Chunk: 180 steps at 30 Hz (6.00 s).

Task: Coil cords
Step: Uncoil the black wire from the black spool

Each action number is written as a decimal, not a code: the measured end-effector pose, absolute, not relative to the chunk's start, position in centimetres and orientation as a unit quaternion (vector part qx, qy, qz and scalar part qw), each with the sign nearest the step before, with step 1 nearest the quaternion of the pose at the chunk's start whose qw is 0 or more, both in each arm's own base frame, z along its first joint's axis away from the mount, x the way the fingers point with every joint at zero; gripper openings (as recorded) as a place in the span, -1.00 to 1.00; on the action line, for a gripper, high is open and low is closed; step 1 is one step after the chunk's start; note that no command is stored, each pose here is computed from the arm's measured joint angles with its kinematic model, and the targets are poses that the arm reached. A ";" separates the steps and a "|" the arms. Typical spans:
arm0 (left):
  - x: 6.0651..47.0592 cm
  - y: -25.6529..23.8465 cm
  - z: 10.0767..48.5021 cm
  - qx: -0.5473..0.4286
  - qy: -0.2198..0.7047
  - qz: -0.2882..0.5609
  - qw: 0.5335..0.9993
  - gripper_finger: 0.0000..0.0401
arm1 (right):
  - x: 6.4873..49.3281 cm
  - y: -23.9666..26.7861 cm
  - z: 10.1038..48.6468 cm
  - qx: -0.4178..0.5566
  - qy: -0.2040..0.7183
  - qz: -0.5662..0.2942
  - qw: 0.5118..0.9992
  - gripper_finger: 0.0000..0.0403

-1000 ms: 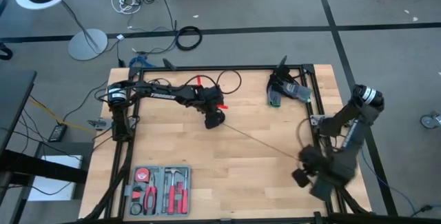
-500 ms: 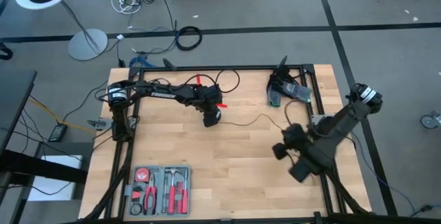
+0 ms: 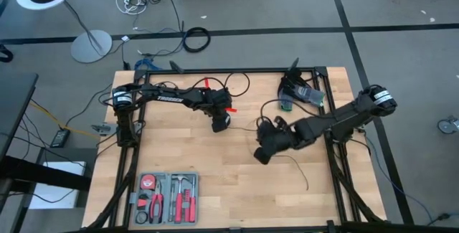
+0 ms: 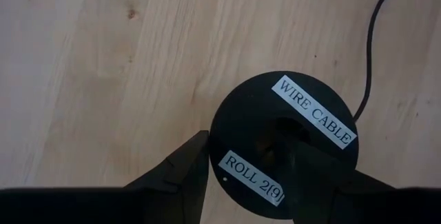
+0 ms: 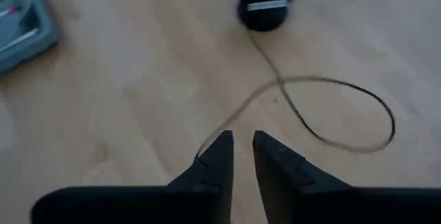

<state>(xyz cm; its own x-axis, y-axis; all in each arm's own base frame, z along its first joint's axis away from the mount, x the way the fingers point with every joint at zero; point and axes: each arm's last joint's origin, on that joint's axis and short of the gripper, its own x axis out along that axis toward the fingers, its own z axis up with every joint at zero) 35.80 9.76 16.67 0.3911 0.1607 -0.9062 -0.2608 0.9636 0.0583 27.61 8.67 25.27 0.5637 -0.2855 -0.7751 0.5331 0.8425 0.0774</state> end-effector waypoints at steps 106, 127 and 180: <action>35.5 9.7 16.5 -0.046 0.552 0.128 0.822 -0.18 | 17.4 13.0 22.5 0.224 0.359 -0.355 0.833 -0.83; 35.6 9.7 16.5 -0.050 0.549 0.127 0.825 -0.18 | 27.8 3.3 24.4 0.134 0.326 -0.159 0.922 -0.36; 35.4 9.9 16.7 -0.043 0.553 0.141 0.820 -0.17 | 25.4 9.0 18.1 0.115 0.499 -0.170 0.842 -1.00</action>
